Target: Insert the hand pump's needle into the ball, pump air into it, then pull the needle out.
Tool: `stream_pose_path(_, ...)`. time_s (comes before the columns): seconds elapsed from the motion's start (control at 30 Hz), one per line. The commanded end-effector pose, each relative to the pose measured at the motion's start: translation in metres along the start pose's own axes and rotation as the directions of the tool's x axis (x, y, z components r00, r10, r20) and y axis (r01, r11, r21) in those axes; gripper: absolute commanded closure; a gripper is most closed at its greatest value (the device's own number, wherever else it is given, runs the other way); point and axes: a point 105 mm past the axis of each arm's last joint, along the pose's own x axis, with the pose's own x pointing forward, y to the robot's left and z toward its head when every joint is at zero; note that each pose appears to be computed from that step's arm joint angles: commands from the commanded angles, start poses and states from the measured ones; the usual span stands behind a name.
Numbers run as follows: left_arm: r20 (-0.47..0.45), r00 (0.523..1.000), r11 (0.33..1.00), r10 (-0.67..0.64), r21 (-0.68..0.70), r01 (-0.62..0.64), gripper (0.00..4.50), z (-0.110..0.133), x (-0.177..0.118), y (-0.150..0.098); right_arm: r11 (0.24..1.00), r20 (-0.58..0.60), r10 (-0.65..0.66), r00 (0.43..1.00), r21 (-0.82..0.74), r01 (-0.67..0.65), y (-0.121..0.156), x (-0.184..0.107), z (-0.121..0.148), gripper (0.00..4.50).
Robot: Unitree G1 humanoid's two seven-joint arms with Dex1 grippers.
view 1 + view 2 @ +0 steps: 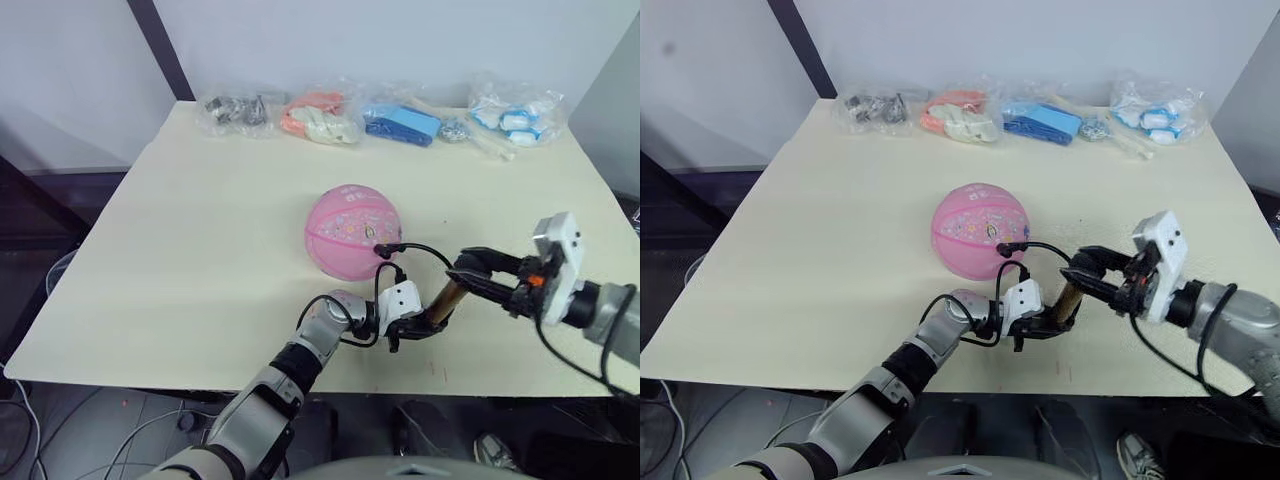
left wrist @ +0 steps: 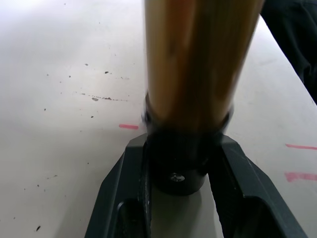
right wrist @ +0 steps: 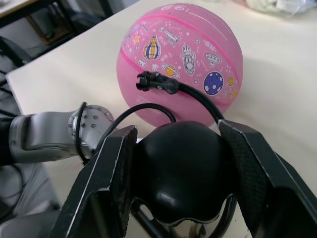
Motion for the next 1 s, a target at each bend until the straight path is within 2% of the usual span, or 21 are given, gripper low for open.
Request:
stream_pose_path(0.03,-0.108,0.994,0.996,-0.005,-0.091,-0.005,3.40,-0.037,-0.007,-0.008,0.994,0.077,0.101,0.992,-0.041,-0.098,0.017,-0.015,0.040,2.20)
stream_pose_path(0.27,-0.114,0.993,0.996,-0.010,-0.086,0.000,3.40,-0.037,-0.007,-0.008,0.994,0.138,0.086,0.987,-0.084,-0.075,0.013,-0.035,0.087,2.20)
stream_pose_path(0.6,-0.119,0.993,0.996,-0.015,-0.089,0.004,3.40,-0.038,-0.007,-0.008,0.990,0.155,0.045,0.987,-0.140,-0.023,0.008,-0.056,0.128,2.20)
stream_pose_path(0.73,-0.119,0.993,0.996,-0.016,-0.089,0.005,3.40,-0.038,-0.007,-0.009,0.991,0.144,0.049,0.988,-0.133,-0.030,0.009,-0.053,0.128,2.20)
stream_pose_path(1.0,-0.117,0.993,0.996,-0.014,-0.085,0.005,3.40,-0.036,-0.005,-0.008,0.994,0.041,0.070,0.997,-0.082,-0.066,0.012,-0.028,0.079,2.20)
